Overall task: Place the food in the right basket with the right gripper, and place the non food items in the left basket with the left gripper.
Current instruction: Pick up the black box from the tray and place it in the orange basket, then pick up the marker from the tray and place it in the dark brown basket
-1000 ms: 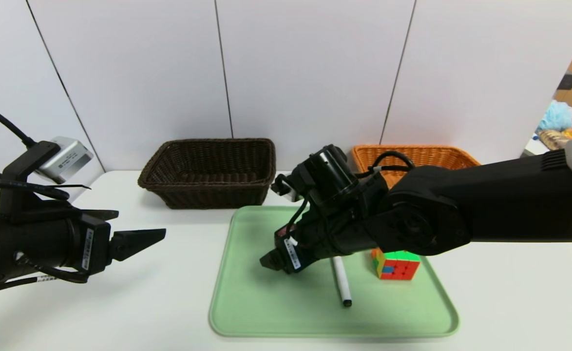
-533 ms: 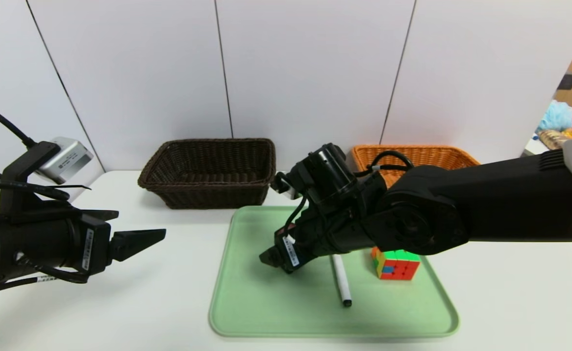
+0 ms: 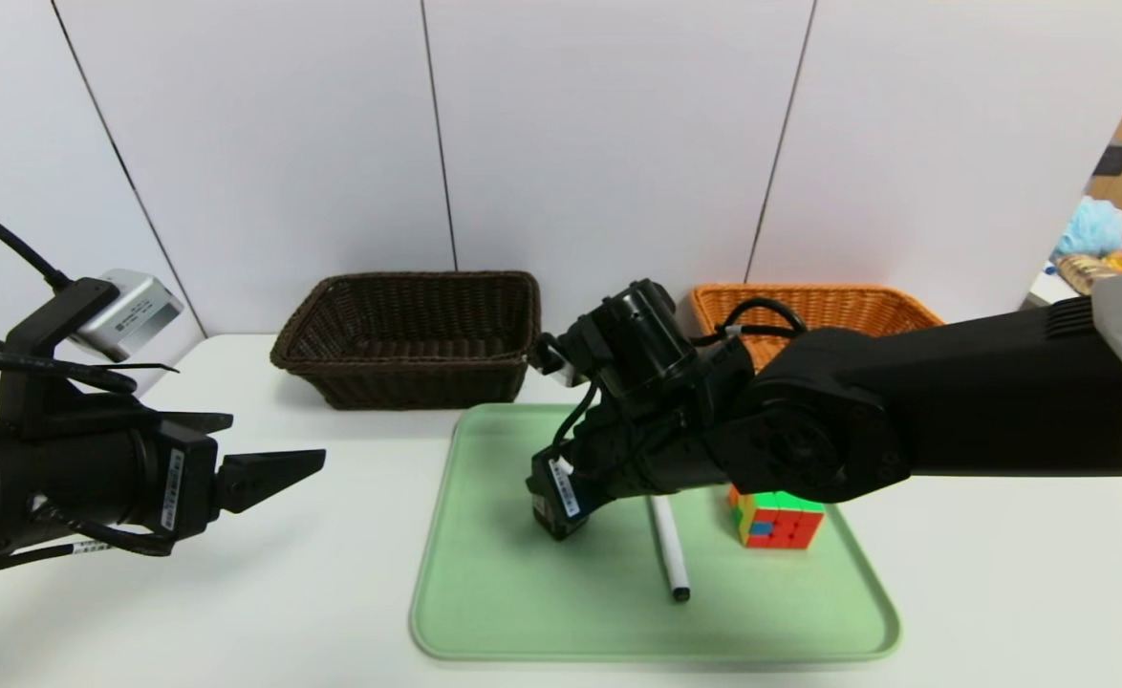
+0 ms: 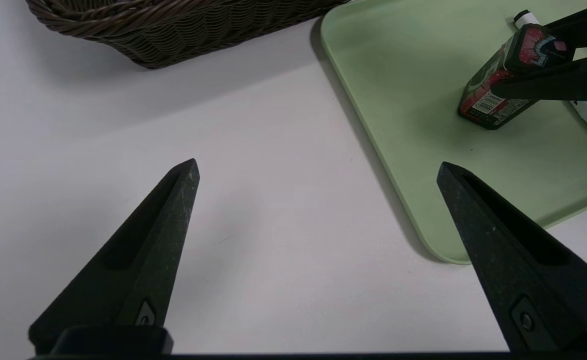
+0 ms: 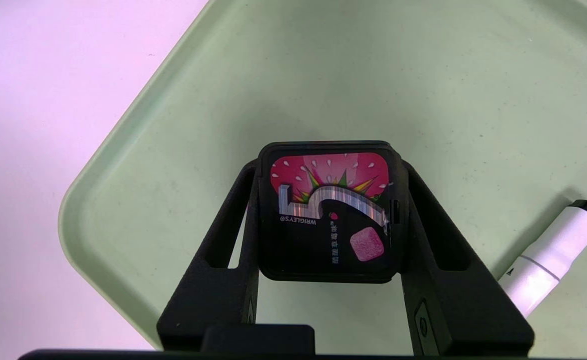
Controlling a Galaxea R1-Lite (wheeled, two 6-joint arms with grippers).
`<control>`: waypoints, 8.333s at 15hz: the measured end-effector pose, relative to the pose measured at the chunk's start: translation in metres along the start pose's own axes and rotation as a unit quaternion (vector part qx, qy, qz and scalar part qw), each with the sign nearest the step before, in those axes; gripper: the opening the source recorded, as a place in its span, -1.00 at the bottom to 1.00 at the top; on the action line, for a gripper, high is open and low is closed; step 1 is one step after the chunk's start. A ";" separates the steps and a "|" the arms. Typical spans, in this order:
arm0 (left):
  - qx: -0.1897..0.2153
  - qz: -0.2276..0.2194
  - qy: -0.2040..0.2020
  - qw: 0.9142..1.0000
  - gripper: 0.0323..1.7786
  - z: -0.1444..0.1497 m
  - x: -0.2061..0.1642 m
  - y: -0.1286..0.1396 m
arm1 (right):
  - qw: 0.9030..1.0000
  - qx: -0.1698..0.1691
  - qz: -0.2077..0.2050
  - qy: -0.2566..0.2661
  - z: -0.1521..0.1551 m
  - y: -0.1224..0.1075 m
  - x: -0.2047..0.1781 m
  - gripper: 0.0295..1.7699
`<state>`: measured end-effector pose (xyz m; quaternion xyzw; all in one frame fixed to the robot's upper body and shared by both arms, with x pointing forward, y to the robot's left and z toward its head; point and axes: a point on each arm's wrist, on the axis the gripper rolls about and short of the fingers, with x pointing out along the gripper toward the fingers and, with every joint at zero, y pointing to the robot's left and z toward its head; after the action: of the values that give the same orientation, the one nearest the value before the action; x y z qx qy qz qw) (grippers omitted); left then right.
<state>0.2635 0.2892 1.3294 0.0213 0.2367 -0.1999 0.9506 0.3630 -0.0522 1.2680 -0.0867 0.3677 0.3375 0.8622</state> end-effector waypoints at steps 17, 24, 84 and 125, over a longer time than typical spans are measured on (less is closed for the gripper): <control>0.000 0.002 -0.006 1.000 0.90 0.001 -0.002 0.000 | 0.973 0.071 -0.148 -0.161 0.060 -0.063 -0.084 -0.14; 0.000 0.003 -0.010 1.000 0.90 0.002 -0.004 -0.001 | 0.943 0.125 -0.232 -0.202 0.063 -0.141 -0.116 -0.14; 0.054 -0.020 -0.023 0.998 0.90 0.014 0.088 -0.047 | 0.957 0.200 -0.199 -0.060 -0.154 -0.095 -0.274 0.91; -0.081 0.178 0.133 0.972 0.90 0.003 0.210 -0.271 | 0.951 0.227 -0.199 -0.064 -0.169 -0.091 -0.271 0.91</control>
<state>0.3290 -0.0378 1.2505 0.0120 0.3691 -0.0031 0.9293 0.1884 -0.3288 1.3257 0.0621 0.3541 0.0717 0.9304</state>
